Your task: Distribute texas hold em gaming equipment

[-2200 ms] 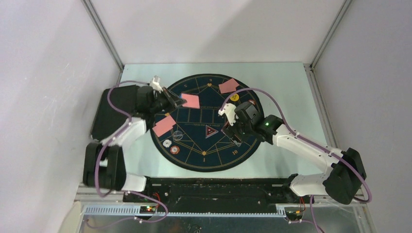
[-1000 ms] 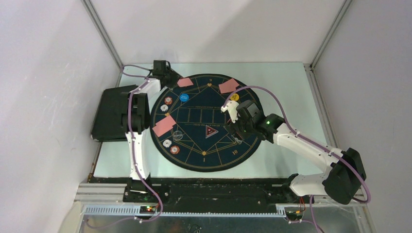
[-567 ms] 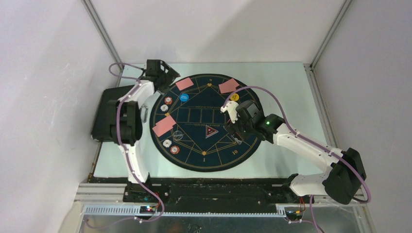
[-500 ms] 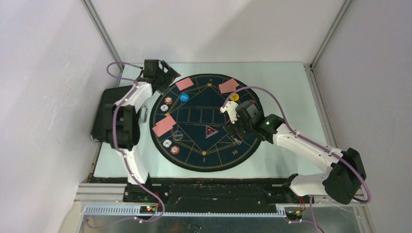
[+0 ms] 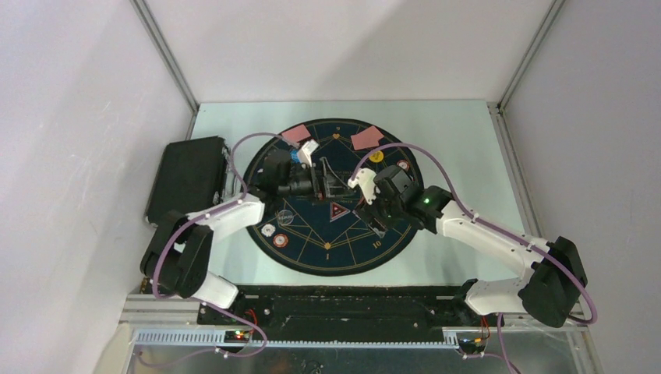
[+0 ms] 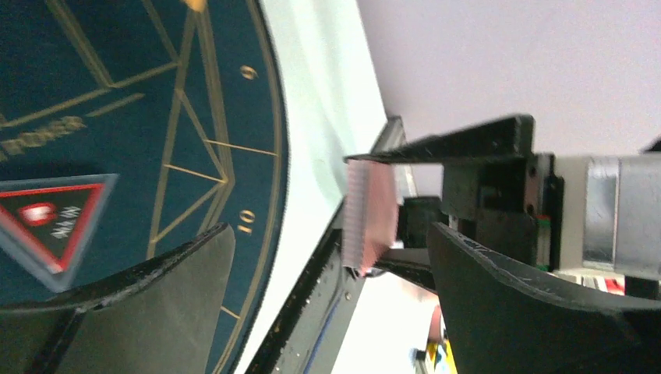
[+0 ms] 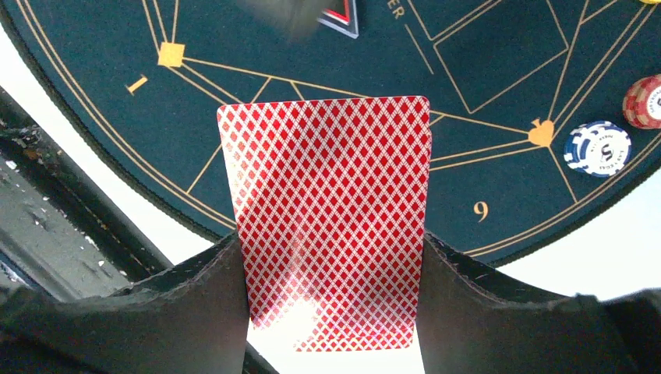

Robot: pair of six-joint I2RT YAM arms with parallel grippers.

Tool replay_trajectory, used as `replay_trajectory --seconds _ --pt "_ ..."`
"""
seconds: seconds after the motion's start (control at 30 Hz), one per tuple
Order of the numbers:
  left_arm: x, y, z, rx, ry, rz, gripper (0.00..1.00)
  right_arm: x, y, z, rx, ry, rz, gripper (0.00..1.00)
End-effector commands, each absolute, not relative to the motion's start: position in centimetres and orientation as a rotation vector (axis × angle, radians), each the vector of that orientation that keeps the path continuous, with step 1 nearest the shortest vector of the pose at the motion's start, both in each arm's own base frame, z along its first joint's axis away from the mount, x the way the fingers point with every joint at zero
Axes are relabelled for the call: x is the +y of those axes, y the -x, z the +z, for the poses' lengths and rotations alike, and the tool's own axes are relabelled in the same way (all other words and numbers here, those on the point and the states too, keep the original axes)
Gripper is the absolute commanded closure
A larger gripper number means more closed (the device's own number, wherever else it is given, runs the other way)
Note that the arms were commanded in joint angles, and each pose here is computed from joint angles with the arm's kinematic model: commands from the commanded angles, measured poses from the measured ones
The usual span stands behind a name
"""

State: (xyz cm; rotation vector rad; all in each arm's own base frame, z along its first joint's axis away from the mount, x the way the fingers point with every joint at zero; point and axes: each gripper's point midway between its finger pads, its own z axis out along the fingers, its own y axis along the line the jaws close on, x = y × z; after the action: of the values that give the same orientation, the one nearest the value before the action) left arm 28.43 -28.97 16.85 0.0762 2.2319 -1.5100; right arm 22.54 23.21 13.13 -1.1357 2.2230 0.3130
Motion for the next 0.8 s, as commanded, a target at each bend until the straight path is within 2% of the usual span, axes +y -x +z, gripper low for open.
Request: replay_trajectory --seconds 0.0,0.2,0.4,0.53,0.77 --pt "-31.5 -26.1 21.5 2.006 -0.297 -1.689 0.00 24.3 -22.2 13.9 2.173 1.176 0.355 1.00" --pt "-33.2 -24.9 20.8 2.001 -0.338 -1.796 0.00 24.4 -22.1 14.0 2.167 1.179 0.356 1.00" --pt "-33.8 -23.8 17.8 2.127 -0.354 -1.759 0.00 24.5 -22.2 14.4 2.156 1.170 0.359 1.00" --pt "-33.3 -23.0 15.2 2.265 -0.359 -1.646 0.01 24.4 -22.2 14.5 2.156 1.164 0.357 1.00" --pt "-33.9 -22.3 15.4 2.244 -0.392 -1.674 0.02 24.6 -22.1 14.6 2.149 1.166 0.366 1.00"
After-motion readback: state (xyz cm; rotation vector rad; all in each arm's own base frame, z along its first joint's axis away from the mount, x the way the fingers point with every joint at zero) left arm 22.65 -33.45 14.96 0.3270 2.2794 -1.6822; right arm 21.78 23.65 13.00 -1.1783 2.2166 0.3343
